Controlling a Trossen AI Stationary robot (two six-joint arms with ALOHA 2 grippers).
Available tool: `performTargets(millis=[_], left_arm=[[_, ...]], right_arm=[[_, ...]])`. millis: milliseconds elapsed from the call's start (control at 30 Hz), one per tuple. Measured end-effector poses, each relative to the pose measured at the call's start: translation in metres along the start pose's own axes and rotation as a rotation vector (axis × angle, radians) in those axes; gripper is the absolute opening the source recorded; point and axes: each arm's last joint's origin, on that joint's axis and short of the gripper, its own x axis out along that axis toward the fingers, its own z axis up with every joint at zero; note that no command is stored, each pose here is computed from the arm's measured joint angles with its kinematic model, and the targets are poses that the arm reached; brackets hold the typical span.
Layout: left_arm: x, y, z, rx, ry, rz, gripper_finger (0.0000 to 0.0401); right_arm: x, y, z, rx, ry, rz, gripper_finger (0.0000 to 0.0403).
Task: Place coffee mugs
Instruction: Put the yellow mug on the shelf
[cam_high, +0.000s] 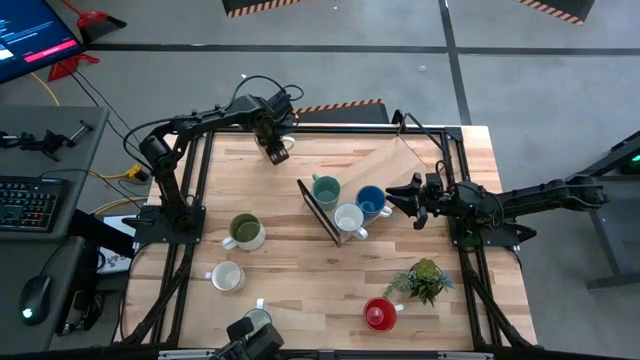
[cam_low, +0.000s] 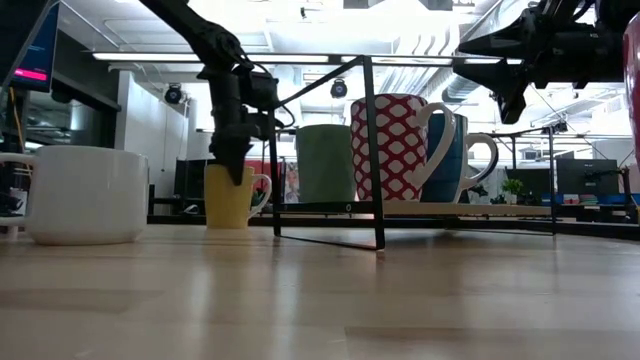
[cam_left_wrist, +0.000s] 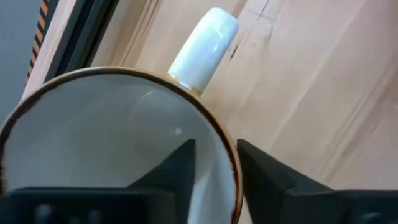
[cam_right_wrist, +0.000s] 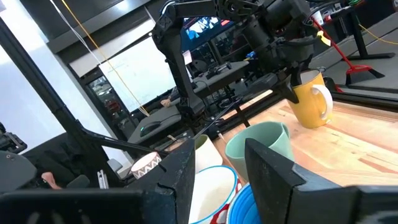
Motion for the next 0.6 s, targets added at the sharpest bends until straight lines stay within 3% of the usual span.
performTargets(millis=[133, 400, 600], left_arm=[[-0.001, 0.0, -0.001, 0.01, 0.009, 0.0, 0.0017], [-0.004, 0.0, -0.001, 0.005, 0.02, 0.004, 0.0009], [-0.036, 0.0, 0.007, 0.042, 0.039, 0.006, 0.0009]], right_arm=[[0.0, 0.0, 0.0, 0.0, 0.0, 0.0, 0.0124], [0.0, 0.0, 0.0, 0.0, 0.0, 0.0, 0.0124], [0.0, 0.0, 0.0, -0.004, 0.0, 0.0, 0.0124]])
